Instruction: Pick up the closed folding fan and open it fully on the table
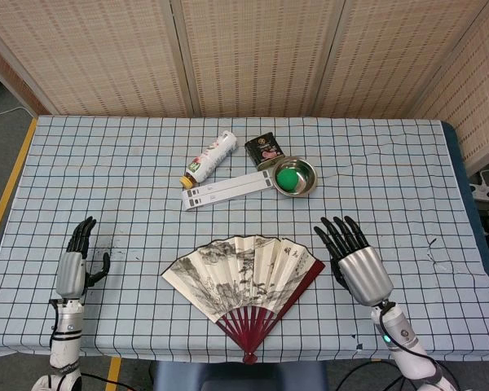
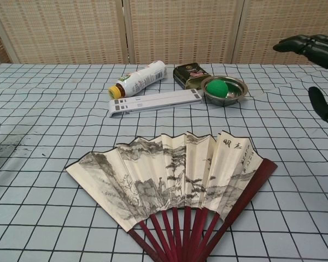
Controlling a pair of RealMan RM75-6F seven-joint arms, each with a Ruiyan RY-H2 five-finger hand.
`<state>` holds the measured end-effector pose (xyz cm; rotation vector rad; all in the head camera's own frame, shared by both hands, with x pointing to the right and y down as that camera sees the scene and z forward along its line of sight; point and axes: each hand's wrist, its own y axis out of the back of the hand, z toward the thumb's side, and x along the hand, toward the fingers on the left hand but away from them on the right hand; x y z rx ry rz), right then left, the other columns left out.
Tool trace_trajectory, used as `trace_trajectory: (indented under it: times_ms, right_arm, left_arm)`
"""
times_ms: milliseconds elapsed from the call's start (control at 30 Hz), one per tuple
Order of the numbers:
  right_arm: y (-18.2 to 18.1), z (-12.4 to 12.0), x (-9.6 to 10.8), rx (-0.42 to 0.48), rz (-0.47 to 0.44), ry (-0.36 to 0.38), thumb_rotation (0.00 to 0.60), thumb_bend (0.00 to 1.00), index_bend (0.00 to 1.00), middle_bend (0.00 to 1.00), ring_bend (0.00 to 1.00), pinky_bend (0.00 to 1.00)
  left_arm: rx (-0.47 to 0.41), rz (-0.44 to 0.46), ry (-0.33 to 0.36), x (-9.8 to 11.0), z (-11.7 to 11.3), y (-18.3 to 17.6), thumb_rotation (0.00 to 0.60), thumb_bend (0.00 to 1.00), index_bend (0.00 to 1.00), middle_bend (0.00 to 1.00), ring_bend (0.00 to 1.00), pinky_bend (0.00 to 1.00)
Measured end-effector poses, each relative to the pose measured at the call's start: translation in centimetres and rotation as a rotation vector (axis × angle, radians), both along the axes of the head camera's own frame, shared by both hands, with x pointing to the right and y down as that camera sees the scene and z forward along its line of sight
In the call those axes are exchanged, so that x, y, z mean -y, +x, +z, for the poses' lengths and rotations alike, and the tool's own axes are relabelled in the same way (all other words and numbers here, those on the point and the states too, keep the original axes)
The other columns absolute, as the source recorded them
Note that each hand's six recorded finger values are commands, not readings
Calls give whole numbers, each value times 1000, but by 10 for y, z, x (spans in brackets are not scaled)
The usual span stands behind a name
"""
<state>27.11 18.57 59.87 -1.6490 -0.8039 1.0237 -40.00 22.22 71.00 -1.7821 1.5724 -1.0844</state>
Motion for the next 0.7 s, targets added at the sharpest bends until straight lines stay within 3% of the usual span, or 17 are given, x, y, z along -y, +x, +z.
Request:
trace_trajectory:
  times_ms: [167, 267, 400, 467, 600, 700]
  right_arm:
    - [28, -27, 1, -49, 48, 12, 600, 304, 0, 0, 0, 41]
    - [55, -43, -7, -107, 109, -16, 600, 195, 0, 0, 0, 18]
    - [106, -56, -33, -199, 249, -113, 600, 107, 0, 0, 0, 0]
    - [120, -58, -42, -202, 304, -138, 600, 91, 0, 0, 0, 0]
    - [152, -63, -60, -226, 398, -155, 600, 87, 0, 0, 0, 0]
    - [162, -73, -56, -235, 445, -112, 600, 87, 0, 0, 0, 0]
  left_arm:
    - [-91, 52, 17, -4, -27, 0, 600, 506, 0, 0, 0, 131]
    - [-65, 124, 2, -7, -55, -9, 586, 491, 0, 0, 0, 122]
    - [151, 206, -70, -17, -100, -40, 512, 468, 0, 0, 0, 96]
    - [258, 230, -113, -25, -119, -51, 467, 454, 0, 0, 0, 93]
    - [437, 269, -209, -47, -143, -64, 466, 446, 0, 0, 0, 93]
    - [483, 279, -253, -56, -146, -63, 511, 444, 0, 0, 0, 94]
